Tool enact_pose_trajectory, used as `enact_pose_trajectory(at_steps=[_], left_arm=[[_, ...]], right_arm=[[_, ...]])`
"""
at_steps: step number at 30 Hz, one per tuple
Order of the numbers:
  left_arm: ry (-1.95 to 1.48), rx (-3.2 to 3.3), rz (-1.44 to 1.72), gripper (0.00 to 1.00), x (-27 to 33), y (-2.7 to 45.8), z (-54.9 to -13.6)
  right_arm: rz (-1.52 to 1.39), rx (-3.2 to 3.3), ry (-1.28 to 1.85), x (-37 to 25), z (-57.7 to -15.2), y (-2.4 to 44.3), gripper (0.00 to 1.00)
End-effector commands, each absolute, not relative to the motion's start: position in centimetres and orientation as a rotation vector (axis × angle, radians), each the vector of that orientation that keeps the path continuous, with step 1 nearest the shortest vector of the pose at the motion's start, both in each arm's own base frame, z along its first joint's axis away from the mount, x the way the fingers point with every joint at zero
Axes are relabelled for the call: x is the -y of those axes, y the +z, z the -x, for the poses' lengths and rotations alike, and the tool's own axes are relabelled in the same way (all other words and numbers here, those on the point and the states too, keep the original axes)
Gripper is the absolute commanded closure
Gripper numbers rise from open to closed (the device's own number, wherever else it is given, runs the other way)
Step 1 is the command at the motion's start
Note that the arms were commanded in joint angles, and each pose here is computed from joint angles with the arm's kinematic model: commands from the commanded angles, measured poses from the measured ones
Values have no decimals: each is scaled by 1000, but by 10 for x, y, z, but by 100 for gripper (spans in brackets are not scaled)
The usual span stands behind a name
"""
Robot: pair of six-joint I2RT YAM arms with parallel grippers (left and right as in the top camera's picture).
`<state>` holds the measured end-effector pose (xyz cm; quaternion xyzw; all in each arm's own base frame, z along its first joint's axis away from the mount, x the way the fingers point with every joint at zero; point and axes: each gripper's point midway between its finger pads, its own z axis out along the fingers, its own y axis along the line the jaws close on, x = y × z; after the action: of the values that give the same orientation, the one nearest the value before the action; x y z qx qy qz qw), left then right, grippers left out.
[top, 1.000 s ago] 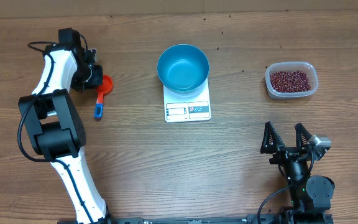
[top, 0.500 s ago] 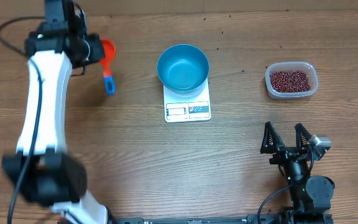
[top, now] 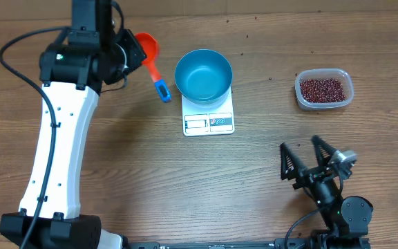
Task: Scoop item into bowl and weigh 150g on scale
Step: 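Grasp the red scoop with the left gripper and lift it, then carry the scoop toward the right gripper above the scale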
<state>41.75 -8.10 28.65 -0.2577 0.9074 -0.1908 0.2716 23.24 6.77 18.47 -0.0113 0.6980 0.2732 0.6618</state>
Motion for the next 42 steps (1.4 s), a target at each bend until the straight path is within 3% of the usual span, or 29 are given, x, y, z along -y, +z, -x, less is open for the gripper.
enact_pose_trajectory(at_steps=[1,10,25,32,42], left_arm=[[-557,-2445,805,96,89,283,-414],[-609,-2513,760,96,110,289,-386],[-750,-2409,713,96,124,357,-309],[-823,-2373,993,96,123,354,-306],[-819,-2363,1194,96,125,337,-318]], right_arm=[[147,-1593,820,-99,-215,186,0],[177,-1572,1046,-119,-187,230,0],[377,-1678,1284,-149,-136,320,0],[413,-1756,1396,-157,-165,331,0],[256,-1899,1460,-155,-229,298,0]])
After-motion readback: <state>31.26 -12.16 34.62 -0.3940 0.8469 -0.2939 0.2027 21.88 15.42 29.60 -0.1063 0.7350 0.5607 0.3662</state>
